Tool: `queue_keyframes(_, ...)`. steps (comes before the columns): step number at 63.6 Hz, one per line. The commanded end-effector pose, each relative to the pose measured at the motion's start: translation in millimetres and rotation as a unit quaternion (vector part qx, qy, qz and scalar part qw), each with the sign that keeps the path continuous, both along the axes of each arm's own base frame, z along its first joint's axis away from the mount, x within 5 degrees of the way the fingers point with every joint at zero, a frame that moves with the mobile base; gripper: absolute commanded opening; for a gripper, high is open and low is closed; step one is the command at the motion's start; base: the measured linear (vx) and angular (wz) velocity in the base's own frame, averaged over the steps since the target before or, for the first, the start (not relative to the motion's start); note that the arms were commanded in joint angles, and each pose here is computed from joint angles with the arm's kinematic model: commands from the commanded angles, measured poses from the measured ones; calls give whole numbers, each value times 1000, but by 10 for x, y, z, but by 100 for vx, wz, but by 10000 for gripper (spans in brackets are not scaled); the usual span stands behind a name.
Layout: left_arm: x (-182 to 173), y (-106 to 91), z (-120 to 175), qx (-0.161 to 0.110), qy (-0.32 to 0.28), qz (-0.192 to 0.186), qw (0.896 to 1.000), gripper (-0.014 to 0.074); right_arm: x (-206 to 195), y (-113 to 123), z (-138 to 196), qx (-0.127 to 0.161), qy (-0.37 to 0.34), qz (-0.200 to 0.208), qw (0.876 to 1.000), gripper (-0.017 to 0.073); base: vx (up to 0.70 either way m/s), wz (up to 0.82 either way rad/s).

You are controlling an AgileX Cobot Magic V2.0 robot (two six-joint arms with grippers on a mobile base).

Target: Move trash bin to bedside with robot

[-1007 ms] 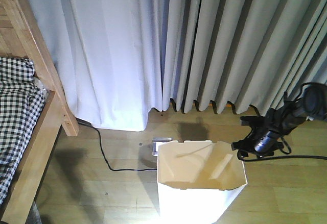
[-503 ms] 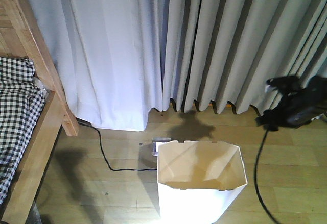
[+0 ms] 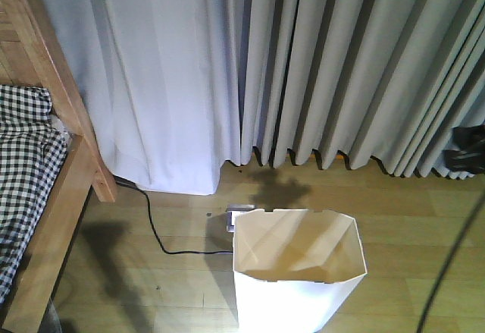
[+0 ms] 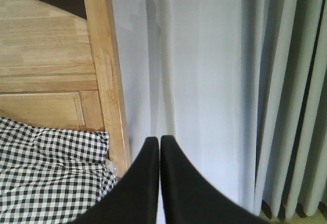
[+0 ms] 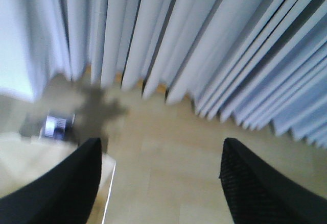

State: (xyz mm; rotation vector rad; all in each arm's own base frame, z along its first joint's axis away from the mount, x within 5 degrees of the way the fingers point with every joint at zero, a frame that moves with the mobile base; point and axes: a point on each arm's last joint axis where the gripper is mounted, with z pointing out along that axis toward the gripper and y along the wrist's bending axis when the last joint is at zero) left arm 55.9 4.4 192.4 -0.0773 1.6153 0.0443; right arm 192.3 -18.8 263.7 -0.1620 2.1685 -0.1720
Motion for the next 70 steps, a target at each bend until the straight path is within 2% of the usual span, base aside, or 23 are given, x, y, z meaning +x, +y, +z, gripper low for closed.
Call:
queue_keyframes(1, -15, -5, 151, 0, -51, -3, 999, -6, -241, 19, 298, -10, -108, -6, 994, 473, 0, 0)
queue_keyframes(4, -15, -5, 151, 0, -51, -3, 999, -6, -408, 41, 351, -7, -135, -7, 991, 473, 0, 0)
queue_keyframes(15, -15, -5, 151, 0, -51, -3, 999, -6, -852, 119, 363, 36, -191, -10, 981, 473, 0, 0)
queue_keyframes(19, -15, -5, 151, 0, -51, -3, 999, -6, -960, 139, 351, 47, -223, -10, 974, 473, 0, 0)
queue_keyframes(26, -15, -5, 151, 0, -51, -3, 999, -6, -1085, 161, 272, 41, -276, 0, 960, 473, 0, 0)
queue_keyframes(32, -15, -5, 151, 0, -51, -3, 999, -6, -1123, 145, 156, 38, -311, -7, 950, 473, 0, 0)
queue_keyframes(37, -15, -5, 151, 0, -51, -3, 999, -6, -1124, 143, 108, 37, -310, -8, 950, 457, 0, 0)
queue_keyframes(43, -15, -5, 151, 0, -51, -3, 999, -6, -1121, 146, 92, 38, -302, -7, 953, 354, 0, 0)
queue_keyframes(54, -15, -5, 151, 0, -51, -3, 999, -6, -1119, 158, 87, 40, -298, 0, 954, -10, 0, 0)
queue_keyframes(63, -15, -5, 151, 0, -51, -3, 999, -6, -1119, 203, 86, 47, -297, 27, 953, -11, 0, 0)
queue_keyframes(70, -15, -5, 151, 0, -51, -3, 999, -6, -1119, 202, 86, 47, -297, 26, 953, -9, 0, 0)
